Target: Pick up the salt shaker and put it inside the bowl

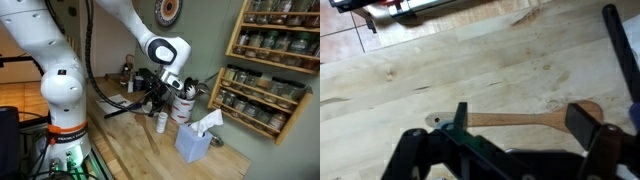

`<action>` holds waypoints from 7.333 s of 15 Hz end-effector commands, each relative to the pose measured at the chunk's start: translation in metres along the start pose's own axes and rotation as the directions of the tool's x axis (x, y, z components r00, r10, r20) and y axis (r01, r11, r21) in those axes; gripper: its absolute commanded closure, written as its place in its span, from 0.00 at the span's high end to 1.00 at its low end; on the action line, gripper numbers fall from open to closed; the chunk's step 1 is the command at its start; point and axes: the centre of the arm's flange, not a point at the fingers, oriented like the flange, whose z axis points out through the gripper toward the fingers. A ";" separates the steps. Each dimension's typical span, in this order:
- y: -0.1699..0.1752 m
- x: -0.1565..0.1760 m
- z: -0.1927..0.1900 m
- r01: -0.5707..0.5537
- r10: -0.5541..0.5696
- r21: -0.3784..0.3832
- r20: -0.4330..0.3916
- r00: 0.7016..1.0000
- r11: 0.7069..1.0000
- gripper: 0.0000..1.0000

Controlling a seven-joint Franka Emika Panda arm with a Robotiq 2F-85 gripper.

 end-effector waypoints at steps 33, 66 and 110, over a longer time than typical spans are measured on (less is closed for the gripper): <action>0.019 0.060 0.042 0.944 -0.933 -0.195 -0.297 0.202 0.266 1.00; 0.047 0.110 0.079 0.952 -0.946 -0.298 -0.321 -0.036 0.065 1.00; -0.070 0.029 0.043 0.910 -0.978 -0.365 -0.133 0.160 0.198 0.30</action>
